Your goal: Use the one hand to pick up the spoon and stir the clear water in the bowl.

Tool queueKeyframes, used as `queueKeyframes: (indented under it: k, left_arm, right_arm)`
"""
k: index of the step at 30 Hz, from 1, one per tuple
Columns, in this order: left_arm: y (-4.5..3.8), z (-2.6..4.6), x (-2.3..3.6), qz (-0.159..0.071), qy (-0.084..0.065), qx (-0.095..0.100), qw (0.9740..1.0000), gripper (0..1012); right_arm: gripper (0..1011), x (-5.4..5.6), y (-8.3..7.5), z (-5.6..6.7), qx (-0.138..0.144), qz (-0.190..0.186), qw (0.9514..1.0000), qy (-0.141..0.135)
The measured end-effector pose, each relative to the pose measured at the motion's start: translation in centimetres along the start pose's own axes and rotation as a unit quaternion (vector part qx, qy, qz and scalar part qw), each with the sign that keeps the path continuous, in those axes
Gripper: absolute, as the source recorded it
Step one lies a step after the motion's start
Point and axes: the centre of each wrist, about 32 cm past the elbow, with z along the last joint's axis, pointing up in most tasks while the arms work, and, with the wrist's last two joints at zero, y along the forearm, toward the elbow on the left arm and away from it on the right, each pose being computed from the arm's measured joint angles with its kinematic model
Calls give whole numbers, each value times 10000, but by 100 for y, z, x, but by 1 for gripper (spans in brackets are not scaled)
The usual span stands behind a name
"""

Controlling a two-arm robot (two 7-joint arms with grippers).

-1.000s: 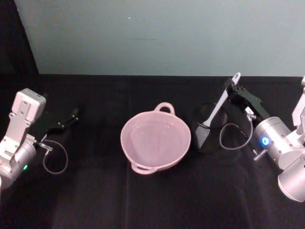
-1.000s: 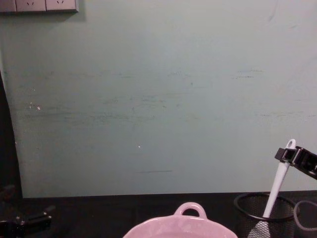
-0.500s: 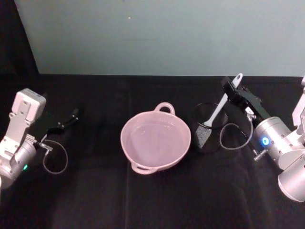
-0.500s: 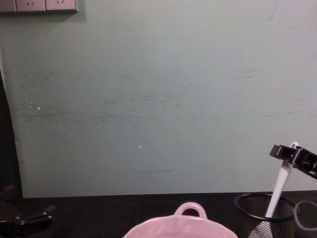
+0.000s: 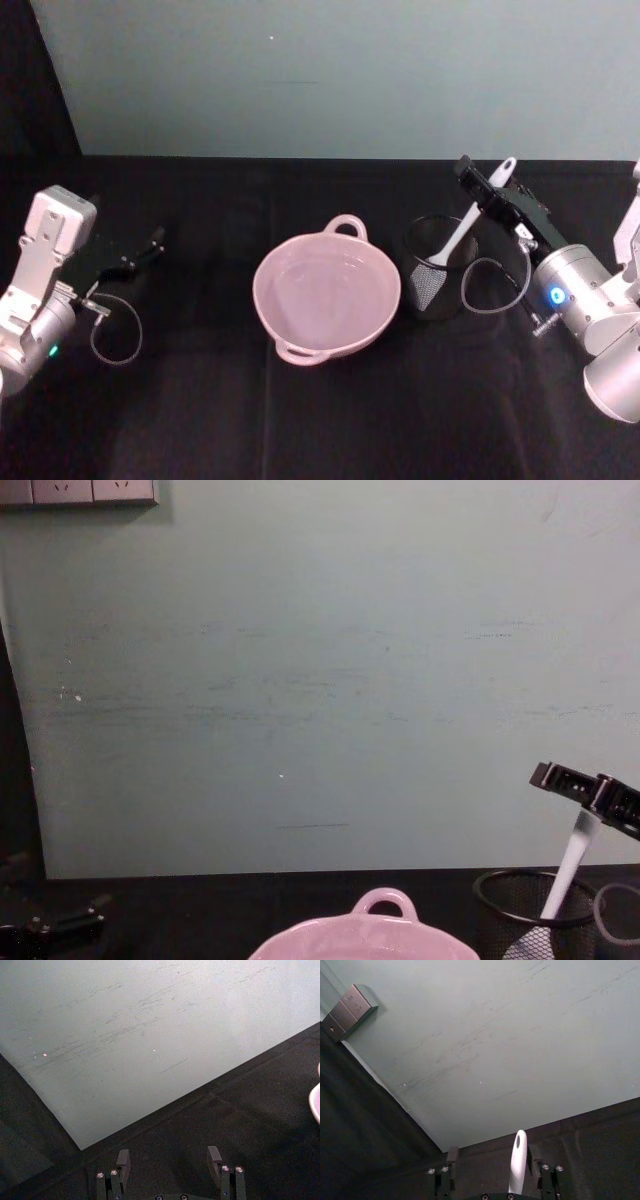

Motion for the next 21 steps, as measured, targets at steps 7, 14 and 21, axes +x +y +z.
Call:
queueKeyframes:
  k: [7,14,21]
  left_arm:
    - [0,0,0,0,0,0,10000,1011]
    - [0,0,0,0,0,0,10000,1011]
    - [0,0,0,0,0,0,10000,1011]
  right_arm:
    - [1002,0,0,1,1,1,10000,-3]
    - [1002,-11,-14,44,-9,23,9998,-209]
    - [1003,-71,-190,151,-16,33,9974,-718]
